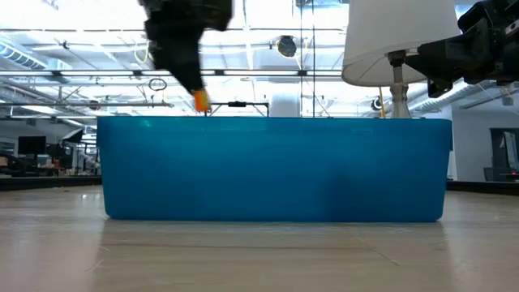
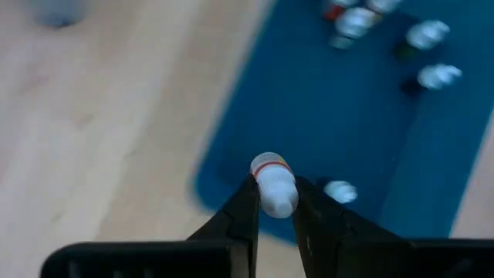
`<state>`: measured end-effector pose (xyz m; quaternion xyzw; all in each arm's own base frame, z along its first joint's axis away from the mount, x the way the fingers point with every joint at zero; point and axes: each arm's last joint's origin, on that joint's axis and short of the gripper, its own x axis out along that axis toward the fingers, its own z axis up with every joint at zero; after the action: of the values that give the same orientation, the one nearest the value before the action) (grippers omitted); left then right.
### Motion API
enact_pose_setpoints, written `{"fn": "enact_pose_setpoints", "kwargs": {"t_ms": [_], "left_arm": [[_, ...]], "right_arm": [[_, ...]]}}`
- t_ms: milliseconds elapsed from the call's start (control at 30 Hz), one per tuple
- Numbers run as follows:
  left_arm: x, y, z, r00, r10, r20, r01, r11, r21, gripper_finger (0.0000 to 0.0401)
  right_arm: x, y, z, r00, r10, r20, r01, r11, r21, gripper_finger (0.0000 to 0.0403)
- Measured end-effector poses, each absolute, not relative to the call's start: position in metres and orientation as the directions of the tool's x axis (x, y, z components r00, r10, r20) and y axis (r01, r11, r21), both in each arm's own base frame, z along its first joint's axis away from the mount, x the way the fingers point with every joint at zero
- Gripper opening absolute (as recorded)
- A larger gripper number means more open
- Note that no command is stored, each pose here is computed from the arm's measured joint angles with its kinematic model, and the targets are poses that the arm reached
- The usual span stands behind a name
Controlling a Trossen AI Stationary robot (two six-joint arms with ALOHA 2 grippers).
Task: Pick & Place food coloring
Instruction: Put the yellow food coloring bottle into the bin
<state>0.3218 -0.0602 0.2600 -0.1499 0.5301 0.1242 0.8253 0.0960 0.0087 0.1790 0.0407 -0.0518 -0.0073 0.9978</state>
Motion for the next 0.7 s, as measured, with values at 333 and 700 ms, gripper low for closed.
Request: {"fn": "enact_pose_setpoints", "kwargs": {"t_ms": [333, 700], "left_arm": [[0.387, -0.104, 0.214, 0.237, -0.068, -0.969, -0.146, 0.984, -0.105, 0.0061], [0.388, -0.119, 0.180, 0.102, -0.081, -0.992, -0.172, 0.980, -0.098, 0.0060]], "right_arm": [[0.096, 0.009, 0.179, 0.994, -0.019, 0.103, 0.010, 0.997, 0.082, 0.0114], [0.096, 0.009, 0.179, 0.995, -0.019, 0.103, 0.010, 0.997, 0.082, 0.0114]]}}
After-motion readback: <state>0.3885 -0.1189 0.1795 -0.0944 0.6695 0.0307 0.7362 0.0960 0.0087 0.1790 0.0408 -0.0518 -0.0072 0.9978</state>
